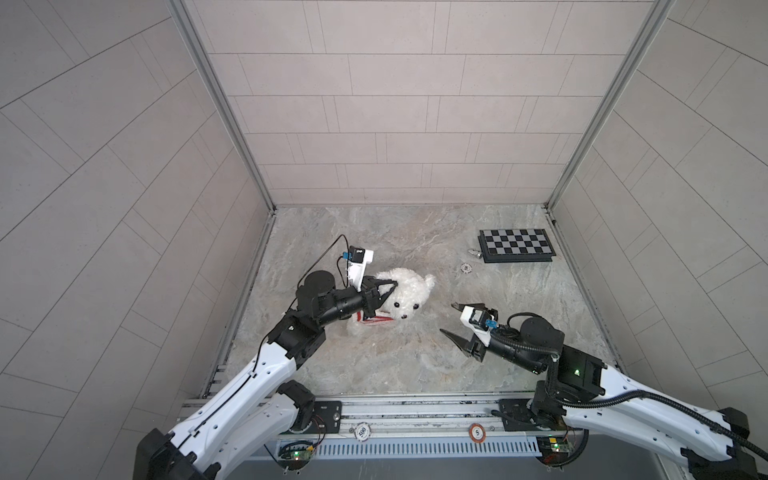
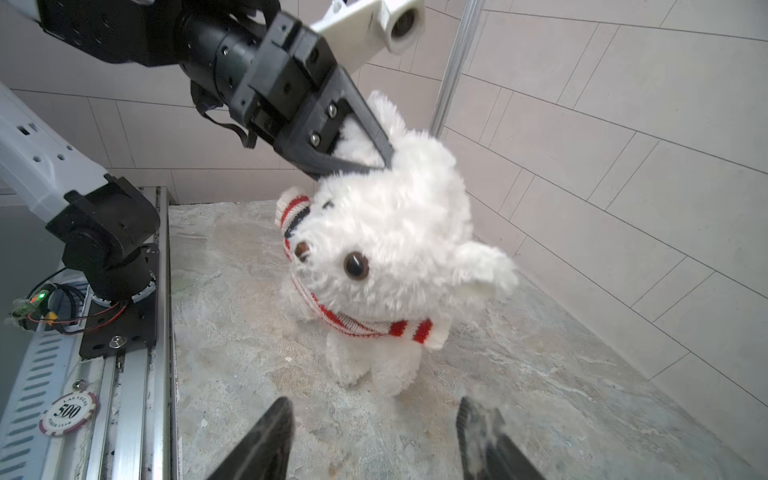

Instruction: Dress the teddy bear

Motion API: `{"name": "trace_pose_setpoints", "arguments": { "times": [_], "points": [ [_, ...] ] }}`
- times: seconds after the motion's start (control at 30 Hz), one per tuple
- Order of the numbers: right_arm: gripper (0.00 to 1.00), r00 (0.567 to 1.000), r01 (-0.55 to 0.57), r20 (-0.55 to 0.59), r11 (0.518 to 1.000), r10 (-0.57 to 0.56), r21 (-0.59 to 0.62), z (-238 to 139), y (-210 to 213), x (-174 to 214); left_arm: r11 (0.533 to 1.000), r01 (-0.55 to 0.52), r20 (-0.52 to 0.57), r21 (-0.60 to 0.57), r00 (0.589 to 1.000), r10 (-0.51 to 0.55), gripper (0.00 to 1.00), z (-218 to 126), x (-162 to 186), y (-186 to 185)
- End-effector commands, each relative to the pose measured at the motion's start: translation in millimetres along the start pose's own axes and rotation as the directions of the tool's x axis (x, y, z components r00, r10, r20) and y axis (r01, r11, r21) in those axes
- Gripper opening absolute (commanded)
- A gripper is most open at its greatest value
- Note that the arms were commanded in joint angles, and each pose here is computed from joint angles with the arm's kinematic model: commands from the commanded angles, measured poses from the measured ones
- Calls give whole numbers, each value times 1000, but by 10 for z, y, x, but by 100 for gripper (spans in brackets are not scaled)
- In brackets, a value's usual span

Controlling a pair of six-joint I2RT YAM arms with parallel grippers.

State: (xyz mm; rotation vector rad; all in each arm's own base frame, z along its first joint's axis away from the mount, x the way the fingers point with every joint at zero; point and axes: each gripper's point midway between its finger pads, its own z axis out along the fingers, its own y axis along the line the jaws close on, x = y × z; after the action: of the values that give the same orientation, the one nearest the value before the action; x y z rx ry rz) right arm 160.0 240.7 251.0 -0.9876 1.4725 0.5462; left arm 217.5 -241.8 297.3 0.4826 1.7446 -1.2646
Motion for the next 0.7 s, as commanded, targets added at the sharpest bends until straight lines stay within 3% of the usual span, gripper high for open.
{"name": "trace_pose_setpoints", "arguments": {
  "times": [0.0,0.1,0.43,0.67],
  "points": [
    [66,992,7,122,1000,-8,6,3,-28,-247,962,-78,95,261,994,54,0,-144,-263,-583],
    [65,976,22,216,999,-13,-39,-13,41,-473,949,-88,90,304,994,64,0,-215,-236,-690],
    [57,935,107,349,987,-59,-120,-40,188,-859,916,-104,79,388,994,79,0,-307,-177,-915],
    [43,929,125,365,983,-68,-134,68,218,-962,918,-105,31,384,994,101,0,-215,-71,-929]
  ]
}}
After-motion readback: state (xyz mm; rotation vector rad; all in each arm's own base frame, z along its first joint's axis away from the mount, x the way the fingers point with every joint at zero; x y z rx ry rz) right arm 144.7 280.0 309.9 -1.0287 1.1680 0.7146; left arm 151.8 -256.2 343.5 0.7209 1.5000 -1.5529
